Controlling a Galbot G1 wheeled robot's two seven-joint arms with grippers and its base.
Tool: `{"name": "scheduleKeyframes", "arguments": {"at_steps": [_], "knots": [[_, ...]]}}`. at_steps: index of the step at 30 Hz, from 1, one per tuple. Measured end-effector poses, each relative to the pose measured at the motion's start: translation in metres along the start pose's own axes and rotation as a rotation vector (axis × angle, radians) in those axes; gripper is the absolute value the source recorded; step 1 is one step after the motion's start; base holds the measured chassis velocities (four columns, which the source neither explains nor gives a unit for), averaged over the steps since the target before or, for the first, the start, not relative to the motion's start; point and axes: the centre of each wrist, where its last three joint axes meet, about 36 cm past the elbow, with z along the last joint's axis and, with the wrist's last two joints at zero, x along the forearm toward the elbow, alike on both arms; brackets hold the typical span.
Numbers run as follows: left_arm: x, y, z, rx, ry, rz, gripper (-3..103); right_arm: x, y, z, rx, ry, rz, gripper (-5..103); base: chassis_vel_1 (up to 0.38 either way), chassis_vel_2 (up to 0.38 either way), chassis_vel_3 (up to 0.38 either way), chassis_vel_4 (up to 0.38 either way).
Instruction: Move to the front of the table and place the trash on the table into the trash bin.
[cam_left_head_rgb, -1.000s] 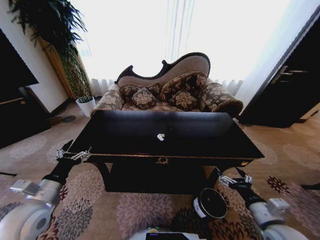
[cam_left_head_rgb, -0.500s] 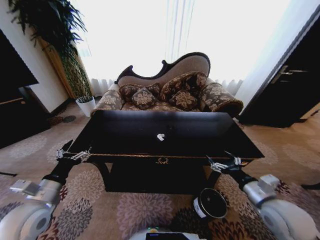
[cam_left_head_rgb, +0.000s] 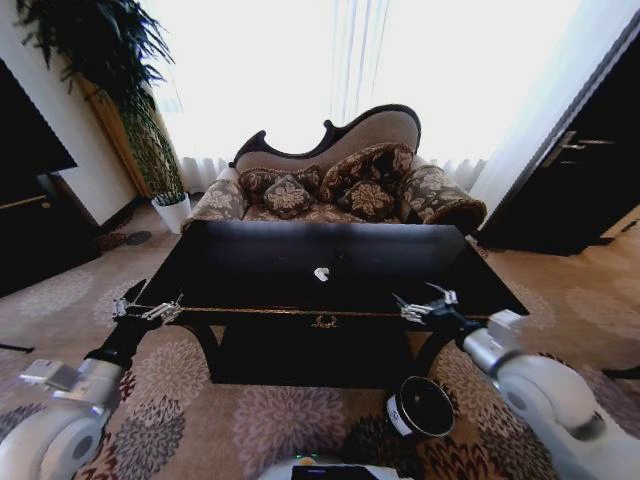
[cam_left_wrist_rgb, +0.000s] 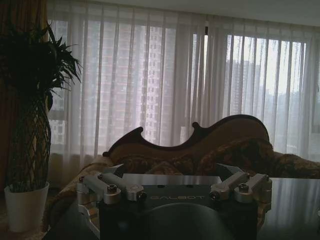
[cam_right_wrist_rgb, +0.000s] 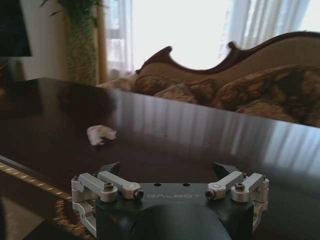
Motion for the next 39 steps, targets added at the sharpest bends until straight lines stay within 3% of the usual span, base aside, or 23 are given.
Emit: {"name": "scheduleKeyframes", "arguments": {"at_steps": [7,20,39], "knots": [[0.000,0.000,0.000,0.000,0.000,0.000,100,-0.012,-0.011,-0.023,0.048,0.058,-0.060,100,0.000,0.000,0.000,0.000],[0.000,0.000,0.000,0.000,0.000,0.000,100,-0.054,-0.046,-0.058,0.096,0.122,-0.063,100,0.000,0.000,0.000,0.000],[0.000,0.000,0.000,0.000,0.000,0.000,100,-0.123,-0.013,-0.074,0.157,0.179,-0.174,100,0.000,0.000,0.000,0.000]]}}
